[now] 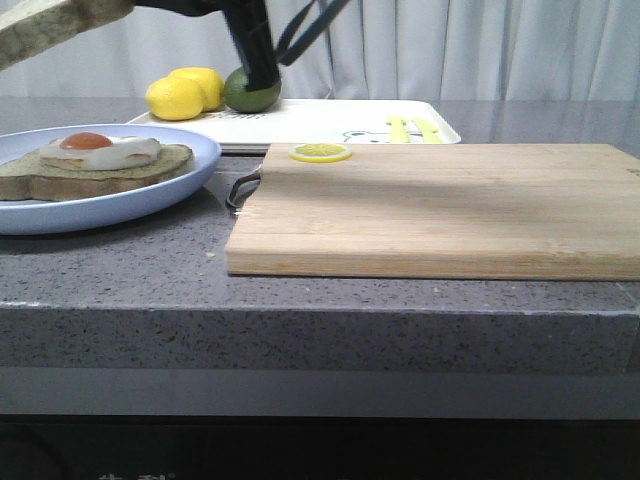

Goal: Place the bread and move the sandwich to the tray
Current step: 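Lift the bread slice and carry it over the egg toast on the plate, then lower the bread onto the egg, open the right gripper and withdraw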

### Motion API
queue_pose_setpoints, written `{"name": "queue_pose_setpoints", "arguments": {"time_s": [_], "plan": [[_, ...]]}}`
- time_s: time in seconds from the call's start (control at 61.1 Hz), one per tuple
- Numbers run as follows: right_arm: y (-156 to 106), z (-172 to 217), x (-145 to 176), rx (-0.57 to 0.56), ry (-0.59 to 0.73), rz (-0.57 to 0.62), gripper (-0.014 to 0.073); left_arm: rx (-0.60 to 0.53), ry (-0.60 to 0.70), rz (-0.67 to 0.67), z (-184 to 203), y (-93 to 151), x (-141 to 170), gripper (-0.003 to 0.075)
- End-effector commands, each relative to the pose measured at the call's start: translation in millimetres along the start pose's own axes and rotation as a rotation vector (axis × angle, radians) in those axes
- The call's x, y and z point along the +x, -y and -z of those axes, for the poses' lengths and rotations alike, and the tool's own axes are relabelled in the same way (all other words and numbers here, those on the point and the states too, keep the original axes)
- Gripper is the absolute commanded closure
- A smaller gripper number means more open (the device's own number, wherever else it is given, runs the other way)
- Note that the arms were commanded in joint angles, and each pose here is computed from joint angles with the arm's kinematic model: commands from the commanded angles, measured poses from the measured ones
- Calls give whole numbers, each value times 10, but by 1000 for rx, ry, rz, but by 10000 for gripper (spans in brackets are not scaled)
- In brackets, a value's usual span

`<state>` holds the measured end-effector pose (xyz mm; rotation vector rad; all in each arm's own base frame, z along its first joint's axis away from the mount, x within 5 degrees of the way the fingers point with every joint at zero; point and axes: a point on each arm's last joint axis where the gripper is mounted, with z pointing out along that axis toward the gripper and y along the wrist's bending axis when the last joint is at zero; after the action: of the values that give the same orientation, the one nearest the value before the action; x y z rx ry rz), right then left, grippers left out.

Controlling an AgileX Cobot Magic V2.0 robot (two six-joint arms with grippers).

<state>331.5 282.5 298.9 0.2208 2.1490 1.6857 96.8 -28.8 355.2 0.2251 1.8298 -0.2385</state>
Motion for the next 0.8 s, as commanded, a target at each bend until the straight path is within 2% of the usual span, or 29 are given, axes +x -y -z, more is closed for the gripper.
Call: {"name": "queue_pose_setpoints", "arguments": {"time_s": [0.0,0.147,0.278,0.442,0.786], "plan": [[-375,23,-83,-159,28,-119,561,7,103,-2,23,11,-170,209],[-225,-122,-123,-116,48,-190,561,7,103,-2,23,11,-170,209],[-106,-181,-149,-74,77,-204,561,7,103,-2,23,11,-170,209],[-64,-177,-192,-37,129,-208,561,7,103,-2,23,11,-170,209],[-76,-179,-177,-49,112,-207,558,7,103,-2,23,11,-170,209]]}}
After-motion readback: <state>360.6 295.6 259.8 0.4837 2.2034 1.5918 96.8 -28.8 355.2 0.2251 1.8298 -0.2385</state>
